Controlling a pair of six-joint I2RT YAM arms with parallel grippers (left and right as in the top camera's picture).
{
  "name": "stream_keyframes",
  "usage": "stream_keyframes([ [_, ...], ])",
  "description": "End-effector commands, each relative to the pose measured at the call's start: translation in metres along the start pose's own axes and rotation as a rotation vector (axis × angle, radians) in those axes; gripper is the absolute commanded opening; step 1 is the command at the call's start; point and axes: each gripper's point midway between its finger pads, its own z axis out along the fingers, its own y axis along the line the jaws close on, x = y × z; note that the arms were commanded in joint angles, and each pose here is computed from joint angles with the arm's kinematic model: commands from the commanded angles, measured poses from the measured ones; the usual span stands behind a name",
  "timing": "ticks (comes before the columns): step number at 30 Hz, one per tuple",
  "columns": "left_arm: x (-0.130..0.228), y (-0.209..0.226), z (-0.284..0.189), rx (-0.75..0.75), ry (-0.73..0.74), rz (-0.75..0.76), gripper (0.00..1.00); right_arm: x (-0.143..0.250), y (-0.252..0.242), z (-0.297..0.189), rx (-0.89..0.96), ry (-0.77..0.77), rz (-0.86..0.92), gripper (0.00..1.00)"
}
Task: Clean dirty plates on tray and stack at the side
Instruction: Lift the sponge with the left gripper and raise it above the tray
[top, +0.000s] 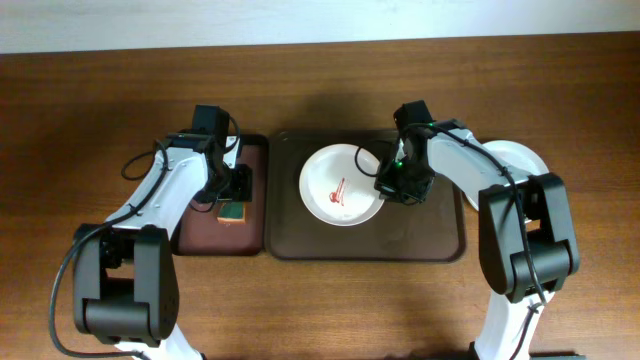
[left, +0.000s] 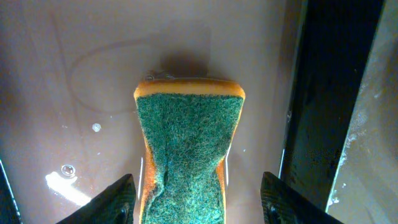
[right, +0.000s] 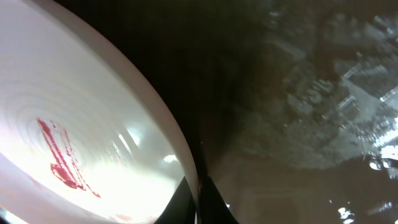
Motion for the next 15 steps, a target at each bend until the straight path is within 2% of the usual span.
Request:
stream_keyframes([
  [1, -0.01, -0.003, -0.014, 0.016, -0.045, 0.003, 0.56, 0.005, -0.005, 0.004, 0.015, 0.022, 0.131, 0.04],
  [3, -0.01, -0.005, -0.014, 0.025, -0.044, 0.003, 0.46, 0.006, -0.005, 0.004, 0.011, 0.024, 0.137, 0.04],
  [4, -0.01, -0.006, -0.014, 0.035, -0.043, 0.003, 0.45, 0.006, -0.005, 0.004, 0.011, 0.025, 0.137, 0.04],
  [15, 0.004, -0.003, 0.01, 0.03, -0.039, 0.003, 0.46, 0.006, -0.005, 0.004, 0.012, 0.026, 0.137, 0.04],
])
